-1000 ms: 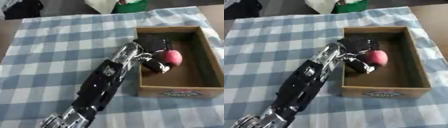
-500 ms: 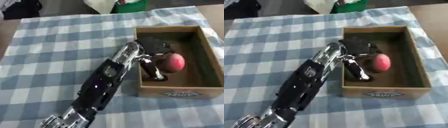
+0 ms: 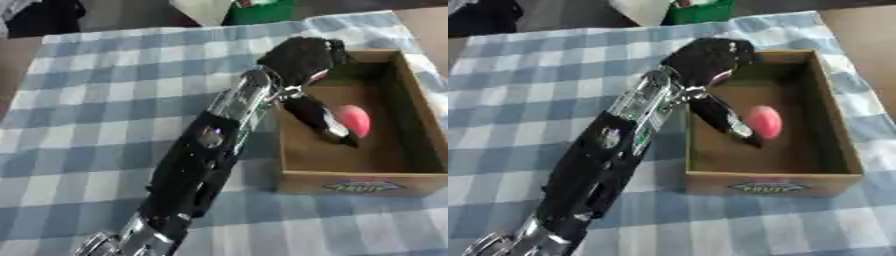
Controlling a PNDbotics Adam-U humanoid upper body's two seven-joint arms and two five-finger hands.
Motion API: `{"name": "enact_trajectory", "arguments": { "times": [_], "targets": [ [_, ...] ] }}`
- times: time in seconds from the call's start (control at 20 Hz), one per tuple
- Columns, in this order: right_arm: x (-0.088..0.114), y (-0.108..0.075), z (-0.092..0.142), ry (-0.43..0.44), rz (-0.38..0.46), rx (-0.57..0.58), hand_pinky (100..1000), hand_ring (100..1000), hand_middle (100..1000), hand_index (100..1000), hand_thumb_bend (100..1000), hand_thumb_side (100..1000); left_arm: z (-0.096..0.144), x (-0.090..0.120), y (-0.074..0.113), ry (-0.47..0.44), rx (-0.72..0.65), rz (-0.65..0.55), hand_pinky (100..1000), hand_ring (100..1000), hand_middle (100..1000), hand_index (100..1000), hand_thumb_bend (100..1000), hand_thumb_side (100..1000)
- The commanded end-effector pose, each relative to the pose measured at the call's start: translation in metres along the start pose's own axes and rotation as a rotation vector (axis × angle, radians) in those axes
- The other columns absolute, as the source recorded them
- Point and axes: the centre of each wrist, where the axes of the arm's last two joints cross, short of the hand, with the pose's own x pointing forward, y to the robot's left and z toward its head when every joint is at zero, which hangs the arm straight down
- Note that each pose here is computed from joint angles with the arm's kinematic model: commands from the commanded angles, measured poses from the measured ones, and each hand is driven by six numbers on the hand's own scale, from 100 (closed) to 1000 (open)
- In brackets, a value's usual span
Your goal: Pick up objects on the table and place them in the box.
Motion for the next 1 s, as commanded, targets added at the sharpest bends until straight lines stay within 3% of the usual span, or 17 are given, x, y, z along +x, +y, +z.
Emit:
{"name": "enact_trajectory", "arguments": {
  "times": [0.05,0.25,0.3,0.4,0.45,0.5,0.8,1.0],
  "targets": [
    [0.006,-0.007,-0.007,-0.038,0.021,-0.024,795,820,757,909,100,1000,0.004,-0.011,0.029,0.143,0.260,0.129,496,664,699,759,898,983],
    [0.008,-0.013,-0.005,-0.046,0.048,-0.051,795,820,758,909,100,1000,0.016,-0.014,0.049,0.265,0.550,0.338,480,628,670,720,790,979],
    [0.008,-0.014,-0.004,-0.045,0.056,-0.055,795,820,757,909,100,1000,0.020,-0.017,0.056,0.289,0.626,0.406,476,597,637,698,616,928],
    [0.009,-0.017,-0.002,-0.044,0.071,-0.062,794,820,757,909,100,1000,0.031,-0.024,0.067,0.315,0.741,0.565,462,580,626,690,488,886],
    [0.009,-0.018,-0.001,-0.044,0.077,-0.064,794,820,757,909,100,1000,0.038,-0.028,0.072,0.320,0.775,0.639,427,560,622,696,358,849],
    [0.009,-0.019,0.001,-0.042,0.085,-0.067,794,820,757,910,100,1000,0.046,-0.036,0.076,0.326,0.807,0.699,354,509,617,714,314,838],
    [0.012,-0.031,0.015,-0.027,0.164,-0.079,795,820,757,910,100,1000,0.109,-0.084,0.070,0.422,0.916,0.887,362,504,609,712,219,797],
    [0.012,-0.032,0.021,-0.017,0.192,-0.086,796,821,756,910,100,1000,0.149,-0.096,0.085,0.428,1.059,0.979,378,507,604,706,149,739]
  ]
}}
